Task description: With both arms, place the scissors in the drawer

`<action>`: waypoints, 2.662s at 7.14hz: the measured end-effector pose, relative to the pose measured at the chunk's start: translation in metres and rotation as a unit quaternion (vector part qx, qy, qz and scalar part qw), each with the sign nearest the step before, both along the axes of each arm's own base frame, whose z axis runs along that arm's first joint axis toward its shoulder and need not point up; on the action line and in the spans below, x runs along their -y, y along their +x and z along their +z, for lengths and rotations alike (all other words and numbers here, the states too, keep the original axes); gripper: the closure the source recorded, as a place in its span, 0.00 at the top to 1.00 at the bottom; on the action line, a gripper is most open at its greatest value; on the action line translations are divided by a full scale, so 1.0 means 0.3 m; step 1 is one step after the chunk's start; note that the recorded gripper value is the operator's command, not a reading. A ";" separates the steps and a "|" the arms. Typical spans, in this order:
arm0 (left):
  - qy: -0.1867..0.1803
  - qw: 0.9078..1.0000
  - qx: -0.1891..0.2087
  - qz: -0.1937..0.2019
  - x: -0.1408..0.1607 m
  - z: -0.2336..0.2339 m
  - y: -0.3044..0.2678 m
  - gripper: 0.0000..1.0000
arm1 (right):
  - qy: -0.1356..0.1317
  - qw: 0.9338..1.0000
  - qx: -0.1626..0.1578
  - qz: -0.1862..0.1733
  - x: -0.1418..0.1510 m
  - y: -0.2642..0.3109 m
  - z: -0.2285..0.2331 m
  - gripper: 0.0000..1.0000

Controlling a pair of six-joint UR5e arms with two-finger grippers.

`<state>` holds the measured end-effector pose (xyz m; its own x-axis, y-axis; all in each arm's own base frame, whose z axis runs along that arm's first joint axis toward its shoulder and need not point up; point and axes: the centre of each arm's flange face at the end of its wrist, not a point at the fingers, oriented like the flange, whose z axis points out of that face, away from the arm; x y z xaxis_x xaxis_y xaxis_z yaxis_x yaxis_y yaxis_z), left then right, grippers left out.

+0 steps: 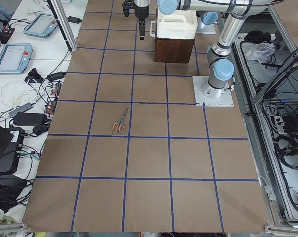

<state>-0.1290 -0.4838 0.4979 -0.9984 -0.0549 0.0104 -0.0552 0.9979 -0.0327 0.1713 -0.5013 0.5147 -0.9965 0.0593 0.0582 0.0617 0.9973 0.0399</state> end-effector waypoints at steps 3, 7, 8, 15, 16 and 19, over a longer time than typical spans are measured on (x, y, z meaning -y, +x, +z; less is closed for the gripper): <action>0.004 1.000 0.000 0.002 0.001 -0.005 0.004 1.00 | -0.002 1.000 -0.001 0.000 0.005 -0.004 -0.002 1.00; 0.037 0.990 0.048 -0.124 0.060 -0.104 0.251 1.00 | -0.044 0.996 0.001 -0.082 0.033 -0.029 0.015 1.00; 0.056 0.983 0.042 -0.168 0.082 -0.158 0.397 1.00 | -0.045 0.986 0.000 -0.161 0.033 -0.033 0.004 1.00; 0.057 0.784 0.051 -0.616 0.345 -0.599 1.003 1.00 | -0.030 0.816 -0.023 -0.577 0.113 0.106 -0.265 1.00; 0.014 0.750 0.046 -0.660 0.378 -0.658 1.033 1.00 | -0.029 0.801 -0.030 -0.597 0.113 0.186 -0.315 1.00; -0.001 0.670 0.049 -0.741 0.414 -0.791 1.132 1.00 | -0.014 0.775 -0.058 -0.629 0.094 0.389 -0.472 1.00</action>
